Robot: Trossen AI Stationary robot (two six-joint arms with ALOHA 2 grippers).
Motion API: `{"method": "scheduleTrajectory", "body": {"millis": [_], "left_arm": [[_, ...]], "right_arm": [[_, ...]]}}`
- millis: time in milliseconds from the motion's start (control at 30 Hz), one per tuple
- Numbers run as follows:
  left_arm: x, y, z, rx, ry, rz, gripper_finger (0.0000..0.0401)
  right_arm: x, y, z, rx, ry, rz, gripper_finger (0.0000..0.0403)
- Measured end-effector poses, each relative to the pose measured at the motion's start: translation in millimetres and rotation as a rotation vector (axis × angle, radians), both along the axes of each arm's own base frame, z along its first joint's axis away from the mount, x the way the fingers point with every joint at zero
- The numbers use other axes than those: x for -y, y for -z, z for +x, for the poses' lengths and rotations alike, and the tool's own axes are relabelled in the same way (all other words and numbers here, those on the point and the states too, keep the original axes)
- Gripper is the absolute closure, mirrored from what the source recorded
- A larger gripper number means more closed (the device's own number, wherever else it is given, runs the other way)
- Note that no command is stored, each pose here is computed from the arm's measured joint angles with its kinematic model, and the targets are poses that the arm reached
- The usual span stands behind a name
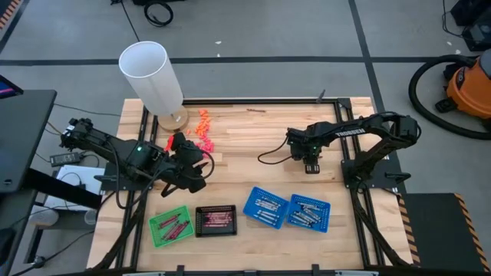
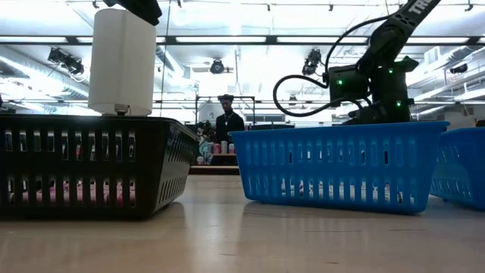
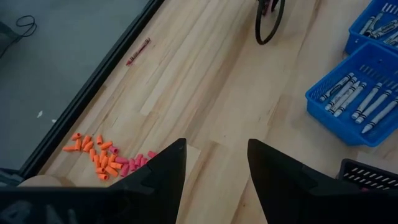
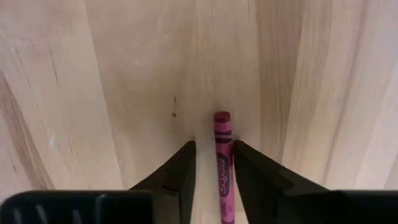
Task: Sort crayons
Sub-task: Put the red crayon into the green bin
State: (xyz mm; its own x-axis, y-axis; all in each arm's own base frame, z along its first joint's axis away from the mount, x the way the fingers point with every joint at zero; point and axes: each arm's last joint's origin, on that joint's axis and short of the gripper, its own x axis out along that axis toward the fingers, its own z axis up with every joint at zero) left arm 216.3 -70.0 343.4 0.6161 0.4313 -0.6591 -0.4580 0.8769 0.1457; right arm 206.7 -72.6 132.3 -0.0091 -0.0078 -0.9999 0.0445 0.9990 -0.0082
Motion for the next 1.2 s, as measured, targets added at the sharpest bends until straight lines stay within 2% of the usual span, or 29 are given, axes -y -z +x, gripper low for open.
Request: {"method": "scheduleTrajectory", "body": {"millis": [300, 433, 533, 667, 767, 867, 1000, 1067, 1200], "left_arm": [[0, 0, 0, 0.000, 0.000, 0.000, 0.0219], [0, 0, 0, 0.019, -0.021, -0.022, 0.0219], [3, 1, 7, 0.086, -0.015, -0.047, 0.0219], [12, 14, 22, 0.187, 0.079, -0.082, 0.0219], [15, 31, 30, 0.276, 0.096, -0.127, 0.0219], [14, 55, 38, 0.370, 0.070, -0.175, 0.0219], [8, 78, 43, 0.522, 0.000, -0.281, 0.0219], [5, 89, 43, 0.548, -0.022, -0.306, 0.0219], [1, 92, 49, 0.584, -0.037, -0.313, 0.0218]], "right_arm": [[1, -6, 6, 0.017, 0.026, 0.035, 0.0386], [1, -11, 14, 0.078, 0.087, 0.116, 0.0387], [2, -22, 24, 0.145, 0.122, 0.178, 0.0382], [5, -42, 40, 0.230, 0.152, 0.225, 0.0389], [7, -60, 52, 0.300, 0.166, 0.284, 0.0395], [8, -83, 66, 0.393, 0.155, 0.354, 0.0395], [3, -113, 83, 0.501, 0.105, 0.367, 0.0395], [0, -129, 91, 0.569, 0.067, 0.359, 0.0395], [-13, -155, 108, 0.717, -0.026, 0.351, 0.0395]]}}
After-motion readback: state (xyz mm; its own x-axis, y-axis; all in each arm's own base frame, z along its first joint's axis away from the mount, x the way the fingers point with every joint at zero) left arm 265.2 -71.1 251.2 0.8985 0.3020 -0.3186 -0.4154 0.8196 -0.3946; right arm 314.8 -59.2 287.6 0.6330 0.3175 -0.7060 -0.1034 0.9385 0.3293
